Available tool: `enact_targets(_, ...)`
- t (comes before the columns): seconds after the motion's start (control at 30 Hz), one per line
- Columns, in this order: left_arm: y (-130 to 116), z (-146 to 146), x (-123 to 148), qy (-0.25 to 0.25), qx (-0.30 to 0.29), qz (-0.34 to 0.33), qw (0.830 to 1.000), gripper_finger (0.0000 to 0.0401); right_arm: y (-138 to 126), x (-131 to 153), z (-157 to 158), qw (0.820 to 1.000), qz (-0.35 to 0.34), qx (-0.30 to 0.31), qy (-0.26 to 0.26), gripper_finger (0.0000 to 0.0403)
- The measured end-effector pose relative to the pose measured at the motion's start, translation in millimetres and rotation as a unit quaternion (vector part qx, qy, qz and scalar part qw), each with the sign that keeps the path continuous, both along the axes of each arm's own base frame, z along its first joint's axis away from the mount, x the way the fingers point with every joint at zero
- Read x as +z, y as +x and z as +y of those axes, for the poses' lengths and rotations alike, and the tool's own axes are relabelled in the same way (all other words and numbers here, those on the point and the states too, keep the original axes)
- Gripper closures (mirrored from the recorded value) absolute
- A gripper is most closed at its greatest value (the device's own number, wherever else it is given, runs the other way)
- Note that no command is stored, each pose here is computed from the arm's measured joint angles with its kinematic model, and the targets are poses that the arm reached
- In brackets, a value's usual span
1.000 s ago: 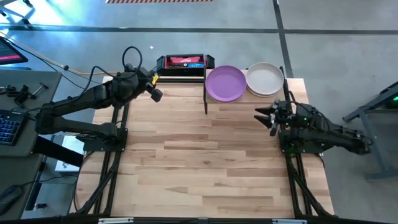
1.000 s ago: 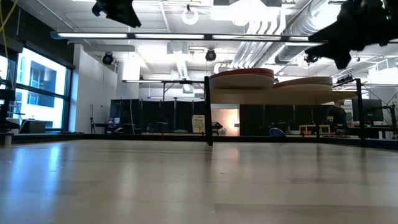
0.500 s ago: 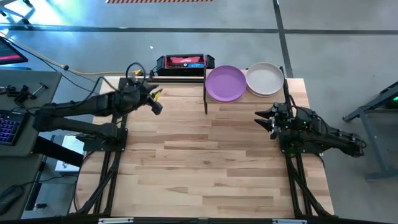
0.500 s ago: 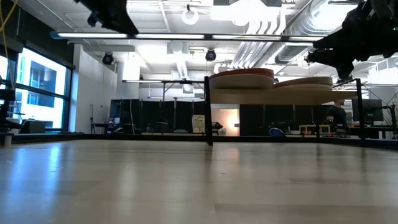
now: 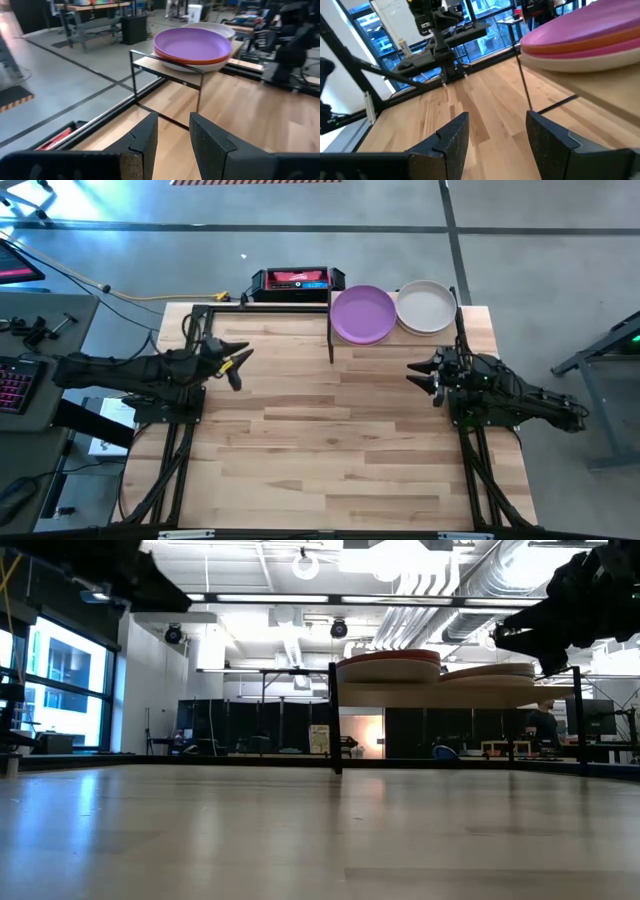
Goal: Place and stack plates onto a shelf
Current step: Return to Home Position
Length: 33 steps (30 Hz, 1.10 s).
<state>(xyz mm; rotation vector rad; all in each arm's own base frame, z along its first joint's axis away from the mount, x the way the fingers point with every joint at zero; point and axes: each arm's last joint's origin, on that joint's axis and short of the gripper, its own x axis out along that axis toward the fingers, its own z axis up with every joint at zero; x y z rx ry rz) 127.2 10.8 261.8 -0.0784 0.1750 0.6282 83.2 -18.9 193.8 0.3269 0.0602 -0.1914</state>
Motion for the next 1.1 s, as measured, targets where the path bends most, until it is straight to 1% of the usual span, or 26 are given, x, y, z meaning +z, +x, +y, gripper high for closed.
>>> enact_targets(0.33, -30, -11, -29, 0.018, -0.109, -0.034, 0.993, 0.0297, 1, -4, 2, 0.999, 0.005, 0.039, 0.005, 0.0225)
enact_targets(0.5, -41, -13, -39, 0.017, -0.172, -0.071, 0.982, 0.0297, 2, -5, 2, 0.999, 0.008, 0.048, 0.007, 0.0225)
enact_targets(0.63, -49, -16, -43, 0.026, -0.242, -0.097, 0.965, 0.0297, 2, -7, 3, 0.998, 0.018, 0.055, 0.011, 0.0225)
enact_targets(0.77, -47, -20, -52, 0.018, -0.304, -0.082, 0.949, 0.0297, 2, -9, 3, 0.998, 0.028, 0.053, 0.017, 0.0225)
enact_targets(0.83, -44, -22, -59, 0.006, -0.331, -0.077, 0.941, 0.0297, 1, -11, 3, 0.998, 0.034, 0.05, 0.035, 0.0225)
enact_targets(0.93, -41, -24, -74, -0.014, -0.351, -0.057, 0.935, 0.0297, 1, -13, 3, 0.996, 0.043, 0.047, 0.056, 0.0225)
enact_targets(1.03, -37, -25, -81, -0.014, -0.365, -0.071, 0.928, 0.0297, 1, -14, 3, 0.995, 0.046, 0.045, 0.071, 0.0225)
enact_targets(1.1, -36, -26, -89, -0.018, -0.374, -0.061, 0.925, 0.0297, 1, -14, 3, 0.995, 0.049, 0.043, 0.078, 0.0225)
